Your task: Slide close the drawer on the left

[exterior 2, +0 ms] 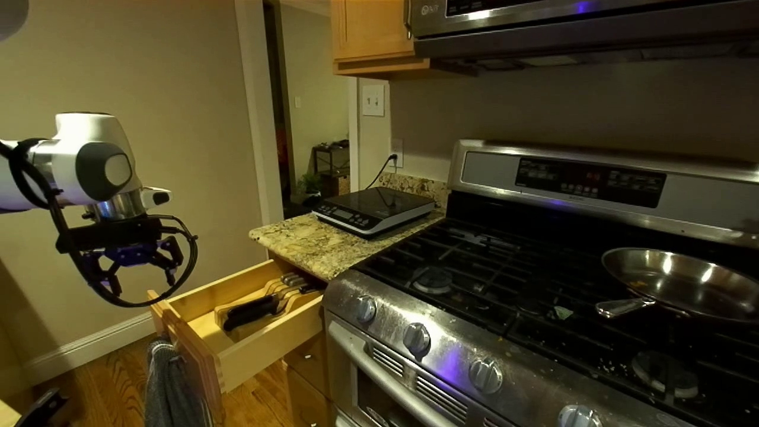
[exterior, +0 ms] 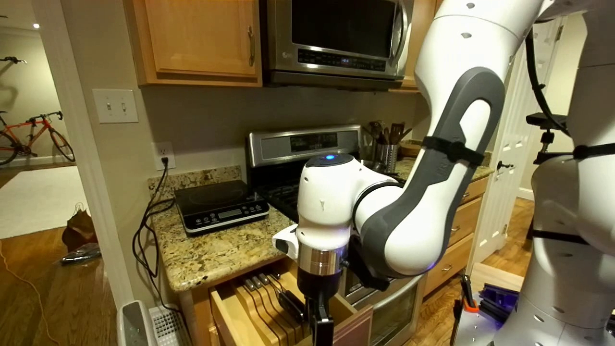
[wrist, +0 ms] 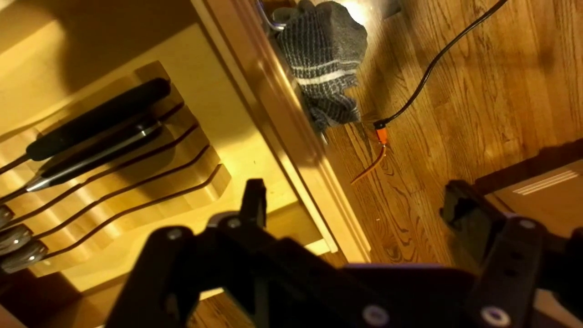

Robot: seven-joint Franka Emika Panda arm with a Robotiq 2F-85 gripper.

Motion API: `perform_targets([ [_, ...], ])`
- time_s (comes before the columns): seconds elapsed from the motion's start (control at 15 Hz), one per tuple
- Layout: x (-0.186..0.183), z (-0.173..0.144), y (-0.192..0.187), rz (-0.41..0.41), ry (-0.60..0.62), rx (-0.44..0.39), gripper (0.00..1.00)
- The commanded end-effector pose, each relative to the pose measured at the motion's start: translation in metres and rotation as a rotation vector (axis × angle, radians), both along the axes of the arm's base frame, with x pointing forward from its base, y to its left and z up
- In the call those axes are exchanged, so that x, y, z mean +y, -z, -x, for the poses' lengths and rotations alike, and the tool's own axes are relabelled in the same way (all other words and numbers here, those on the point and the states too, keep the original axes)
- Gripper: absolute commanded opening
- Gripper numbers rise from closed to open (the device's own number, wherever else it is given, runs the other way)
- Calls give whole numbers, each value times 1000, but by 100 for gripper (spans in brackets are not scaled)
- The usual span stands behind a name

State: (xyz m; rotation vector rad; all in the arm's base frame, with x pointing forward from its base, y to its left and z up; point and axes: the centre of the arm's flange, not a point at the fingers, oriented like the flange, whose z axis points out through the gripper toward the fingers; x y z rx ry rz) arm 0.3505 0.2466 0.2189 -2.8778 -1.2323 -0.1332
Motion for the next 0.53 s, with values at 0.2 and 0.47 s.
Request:
perform_targets([
  [0.2,3,-2,5,1,-27,-17,100],
  [0.47,13,-11,31,13,-174,-55,100],
])
